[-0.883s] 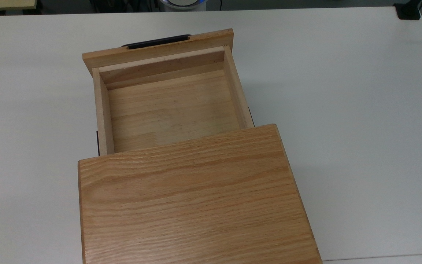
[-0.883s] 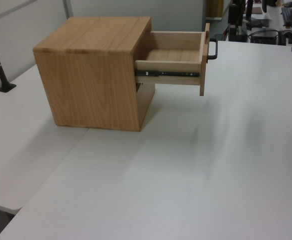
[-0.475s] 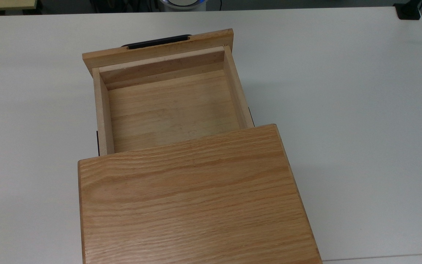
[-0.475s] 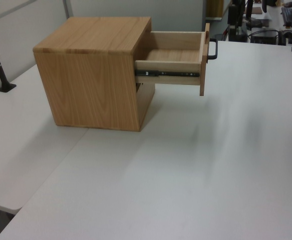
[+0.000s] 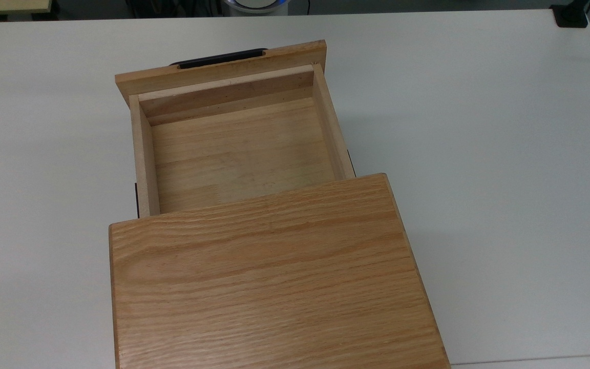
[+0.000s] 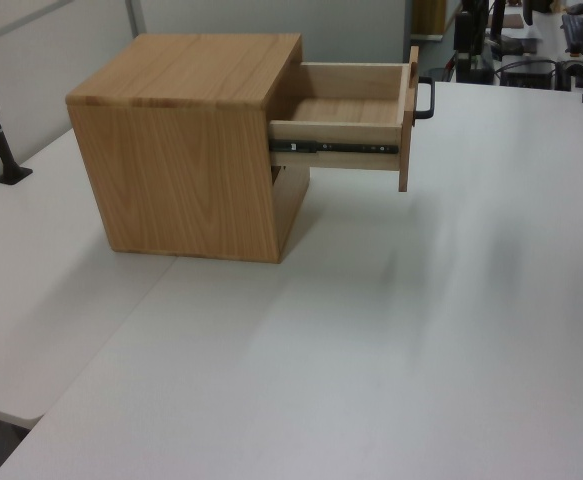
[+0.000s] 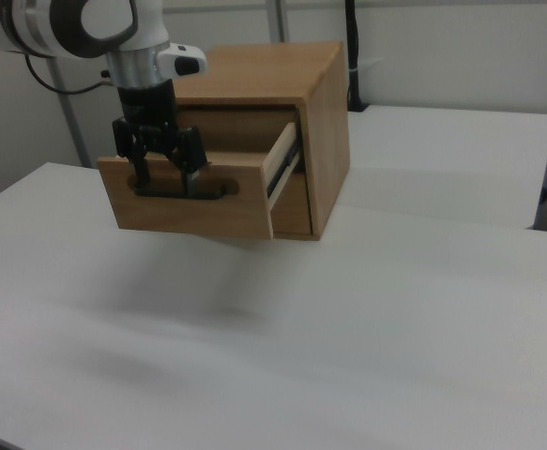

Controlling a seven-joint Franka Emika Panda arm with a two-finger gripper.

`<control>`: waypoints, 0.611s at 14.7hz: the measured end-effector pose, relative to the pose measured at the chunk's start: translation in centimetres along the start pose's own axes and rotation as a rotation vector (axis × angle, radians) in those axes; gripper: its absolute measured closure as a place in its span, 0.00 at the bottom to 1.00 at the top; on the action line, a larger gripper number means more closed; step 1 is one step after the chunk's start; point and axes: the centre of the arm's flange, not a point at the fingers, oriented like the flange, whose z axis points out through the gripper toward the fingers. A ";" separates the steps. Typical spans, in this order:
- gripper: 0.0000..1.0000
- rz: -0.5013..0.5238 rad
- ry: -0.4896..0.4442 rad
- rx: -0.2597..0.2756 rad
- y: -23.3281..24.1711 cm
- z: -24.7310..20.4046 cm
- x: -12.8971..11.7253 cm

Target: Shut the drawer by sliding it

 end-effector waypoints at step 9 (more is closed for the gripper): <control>0.99 -0.067 -0.009 0.000 0.0 0.5 0.3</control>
